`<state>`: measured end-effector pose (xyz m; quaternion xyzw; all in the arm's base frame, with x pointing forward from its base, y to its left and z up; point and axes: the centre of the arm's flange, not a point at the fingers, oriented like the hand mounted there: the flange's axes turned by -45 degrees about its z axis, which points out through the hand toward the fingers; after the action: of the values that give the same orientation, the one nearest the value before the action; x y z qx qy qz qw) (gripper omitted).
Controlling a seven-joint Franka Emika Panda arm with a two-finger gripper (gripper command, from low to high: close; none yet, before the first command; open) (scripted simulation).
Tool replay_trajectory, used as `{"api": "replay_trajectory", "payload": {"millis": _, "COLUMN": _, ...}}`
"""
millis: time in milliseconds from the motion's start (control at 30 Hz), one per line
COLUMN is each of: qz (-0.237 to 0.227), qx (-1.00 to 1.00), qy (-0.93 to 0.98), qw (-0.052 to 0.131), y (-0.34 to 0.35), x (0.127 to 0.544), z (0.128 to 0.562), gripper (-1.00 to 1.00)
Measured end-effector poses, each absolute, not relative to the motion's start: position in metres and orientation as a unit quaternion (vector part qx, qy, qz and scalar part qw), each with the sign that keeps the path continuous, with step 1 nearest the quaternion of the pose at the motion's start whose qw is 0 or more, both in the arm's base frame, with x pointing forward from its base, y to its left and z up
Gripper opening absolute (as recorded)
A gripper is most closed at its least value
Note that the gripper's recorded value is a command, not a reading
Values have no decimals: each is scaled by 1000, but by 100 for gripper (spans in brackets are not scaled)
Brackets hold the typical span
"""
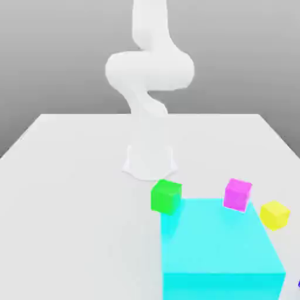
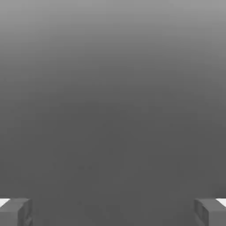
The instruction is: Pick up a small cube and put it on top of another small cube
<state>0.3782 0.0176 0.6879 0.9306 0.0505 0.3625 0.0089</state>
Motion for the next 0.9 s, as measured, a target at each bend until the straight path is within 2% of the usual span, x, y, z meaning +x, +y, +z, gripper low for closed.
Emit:
{"api": "replay_trajectory", "payload": {"millis": 233, "qz": 283, "qx": 933, "qy": 219, "qw": 33, "y": 80, "x": 455, "z": 609, "gripper": 0}}
{"api": "replay_trajectory", "payload": {"millis": 433, "qz": 215, "qx": 906, "qy": 362, "qw": 42, "y": 142, "x": 499, "z": 527, "gripper": 0}}
{"api": "replay_trajectory", "payload": {"millis": 633, "qz": 147, "qx": 850, "qy": 505, "qw": 40, "y": 214, "x": 518, "z": 433, "gripper": 0}}
{"api": "replay_trajectory", "payload": {"millis": 900, "qz": 57, "qx": 744, "qy": 665, "qw": 23, "y": 291, "x": 511, "z": 295, "gripper": 0}}
